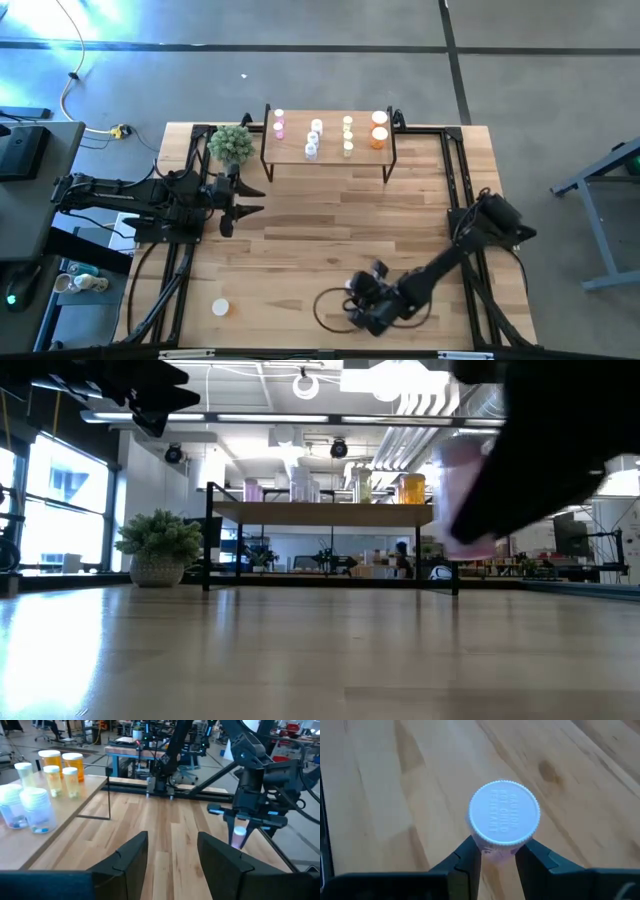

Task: Pick and place medicine bottles onto shelf by color
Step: Put the pink pill bottle on the shelf aligned with the other pink pill bottles

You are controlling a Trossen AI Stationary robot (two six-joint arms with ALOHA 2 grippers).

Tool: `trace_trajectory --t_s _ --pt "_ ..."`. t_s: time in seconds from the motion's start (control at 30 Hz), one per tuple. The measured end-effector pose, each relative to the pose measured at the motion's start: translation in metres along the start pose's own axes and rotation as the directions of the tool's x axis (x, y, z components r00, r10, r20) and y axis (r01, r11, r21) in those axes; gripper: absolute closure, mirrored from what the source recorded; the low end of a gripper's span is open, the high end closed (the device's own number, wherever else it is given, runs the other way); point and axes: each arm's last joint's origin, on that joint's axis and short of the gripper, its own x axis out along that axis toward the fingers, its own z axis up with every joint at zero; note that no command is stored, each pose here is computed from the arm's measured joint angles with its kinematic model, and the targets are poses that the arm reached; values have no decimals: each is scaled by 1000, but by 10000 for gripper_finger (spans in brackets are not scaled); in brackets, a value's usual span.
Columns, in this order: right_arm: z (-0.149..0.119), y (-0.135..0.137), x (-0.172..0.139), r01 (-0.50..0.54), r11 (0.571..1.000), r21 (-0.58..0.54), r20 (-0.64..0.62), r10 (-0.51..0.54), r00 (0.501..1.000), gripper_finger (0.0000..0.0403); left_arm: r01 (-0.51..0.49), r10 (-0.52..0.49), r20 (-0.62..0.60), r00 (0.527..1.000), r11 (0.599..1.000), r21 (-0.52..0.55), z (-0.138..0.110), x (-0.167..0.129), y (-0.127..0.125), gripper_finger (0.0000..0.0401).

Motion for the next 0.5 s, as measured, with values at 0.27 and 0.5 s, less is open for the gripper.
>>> trace_trajectory --t_s 0.27,0.5 --pt "51 -9 28 -146 989 -30 32 147 989 313 1 -1 0 1000 999 46 0 0 0 239" --pt "98 -31 50 -267 962 47 87 263 961 313 9 -8 -13 1000 998 57 -1 2 0 240"
